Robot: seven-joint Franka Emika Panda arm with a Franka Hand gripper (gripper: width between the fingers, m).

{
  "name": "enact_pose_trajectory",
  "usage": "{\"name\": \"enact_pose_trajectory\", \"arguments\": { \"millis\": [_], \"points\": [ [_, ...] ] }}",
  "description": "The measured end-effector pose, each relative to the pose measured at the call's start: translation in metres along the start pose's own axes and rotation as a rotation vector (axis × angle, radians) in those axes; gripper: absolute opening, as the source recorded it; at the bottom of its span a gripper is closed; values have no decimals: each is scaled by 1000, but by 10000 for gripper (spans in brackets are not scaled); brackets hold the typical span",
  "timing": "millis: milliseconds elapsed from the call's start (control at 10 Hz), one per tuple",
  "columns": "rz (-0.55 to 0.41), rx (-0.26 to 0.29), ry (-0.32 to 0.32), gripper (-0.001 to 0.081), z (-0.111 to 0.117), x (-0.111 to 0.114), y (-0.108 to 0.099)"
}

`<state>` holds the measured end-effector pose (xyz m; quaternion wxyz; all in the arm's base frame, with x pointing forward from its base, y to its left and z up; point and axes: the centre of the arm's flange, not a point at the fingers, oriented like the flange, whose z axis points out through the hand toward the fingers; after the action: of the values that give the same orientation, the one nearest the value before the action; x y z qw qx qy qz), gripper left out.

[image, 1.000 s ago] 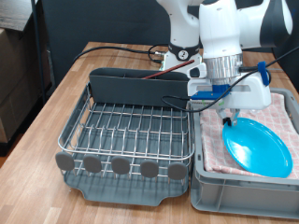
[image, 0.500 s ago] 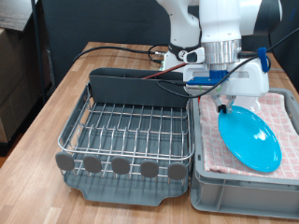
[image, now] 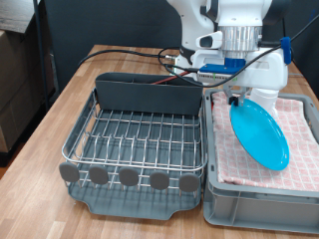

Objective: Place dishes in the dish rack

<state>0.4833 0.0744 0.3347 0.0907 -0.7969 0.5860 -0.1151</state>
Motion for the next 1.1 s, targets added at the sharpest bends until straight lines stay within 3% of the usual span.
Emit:
{"name": "enact_pose_trajectory", "arguments": {
  "millis": [300,600,700,1100],
  "points": [
    [-87,-75,81,25,-44,0,-6],
    [-176,-207,140,25,-87,1,-20],
    [-182,-209,139,25,-96,3,-26],
    [-212,-231,164,25,-96,11,-25]
  ]
}}
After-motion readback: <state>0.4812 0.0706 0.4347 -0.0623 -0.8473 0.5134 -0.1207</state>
